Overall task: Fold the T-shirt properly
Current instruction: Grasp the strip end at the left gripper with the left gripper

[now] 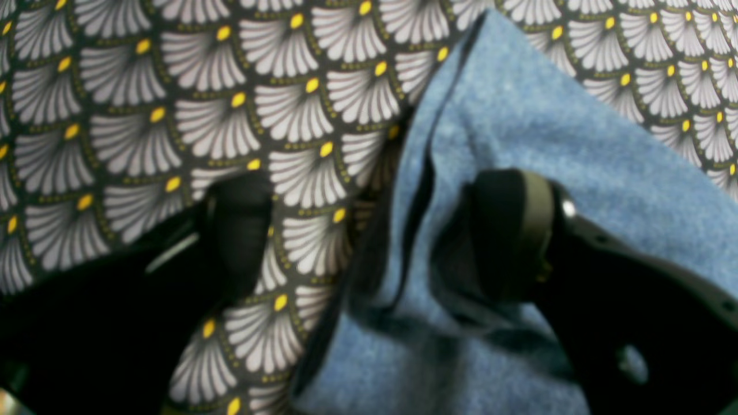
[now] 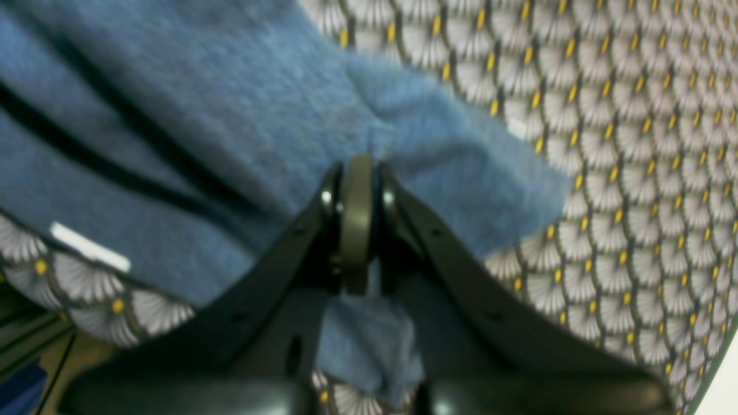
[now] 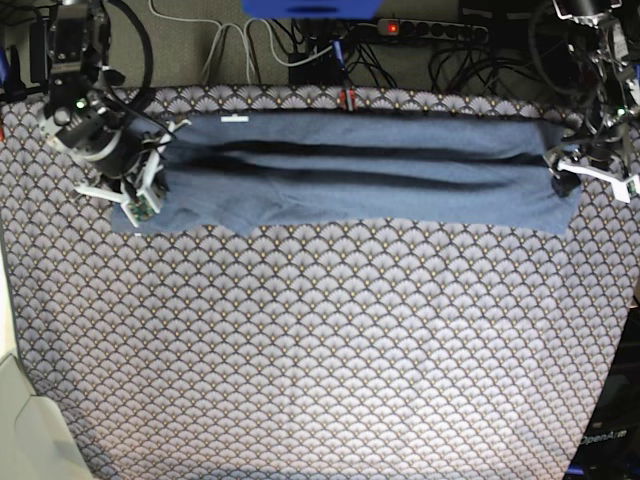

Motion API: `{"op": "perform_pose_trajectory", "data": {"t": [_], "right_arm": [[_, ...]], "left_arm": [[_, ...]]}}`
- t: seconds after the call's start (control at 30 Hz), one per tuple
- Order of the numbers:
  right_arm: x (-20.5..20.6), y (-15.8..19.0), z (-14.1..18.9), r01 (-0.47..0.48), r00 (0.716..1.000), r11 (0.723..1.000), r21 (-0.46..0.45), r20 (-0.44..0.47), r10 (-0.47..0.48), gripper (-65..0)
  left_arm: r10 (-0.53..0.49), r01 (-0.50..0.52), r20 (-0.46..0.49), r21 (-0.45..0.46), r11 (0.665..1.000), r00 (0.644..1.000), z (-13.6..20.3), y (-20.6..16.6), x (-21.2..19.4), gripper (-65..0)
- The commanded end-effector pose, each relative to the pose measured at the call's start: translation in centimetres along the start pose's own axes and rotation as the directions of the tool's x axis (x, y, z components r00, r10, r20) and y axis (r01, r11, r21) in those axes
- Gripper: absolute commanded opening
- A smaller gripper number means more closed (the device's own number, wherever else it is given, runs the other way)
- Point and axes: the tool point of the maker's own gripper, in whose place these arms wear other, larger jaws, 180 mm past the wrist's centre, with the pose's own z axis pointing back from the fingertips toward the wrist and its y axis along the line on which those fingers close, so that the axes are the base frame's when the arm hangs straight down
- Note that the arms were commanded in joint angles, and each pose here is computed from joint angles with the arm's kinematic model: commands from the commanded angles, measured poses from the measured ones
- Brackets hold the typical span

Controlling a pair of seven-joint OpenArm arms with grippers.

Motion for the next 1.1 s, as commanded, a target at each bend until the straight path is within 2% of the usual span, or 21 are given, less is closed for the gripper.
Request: {"op": "perform_pose_trajectory", "data": {"t": [0.0, 0.47, 0.63, 1.07], "right_arm": [[0.7, -0.7, 0.5, -0.007, 1.0, 1.0, -0.019, 0.028, 0.008, -65.0], [-1.8, 1.2, 0.1, 0.035, 0.999, 0.999, 0.028, -0.027, -0.034, -65.0], [-2.1, 2.7, -0.6, 0.026, 0.999, 0.997, 0.072, -0.042, -0.023, -65.0], [-2.3, 2.8, -0.6, 0.027, 0.999, 0.997, 0.074, -0.048, -0.023, -65.0]], "left_arm": [[-0.008, 0.008, 0.009, -0.007, 1.0, 1.0, 0.1, 0.0, 0.7, -12.3], [-0.011, 0.011, 0.001, -0.005, 1.0, 1.0, 0.2, 0.1, 0.4, -12.3], [-0.011, 0.011, 0.003, -0.006, 1.0, 1.0, 0.2, 0.1, 0.4, -12.3], [-0.068, 0.065, -0.041, -0.083, 0.994, 0.997, -0.6, -3.3, -1.3, -12.3]]}}
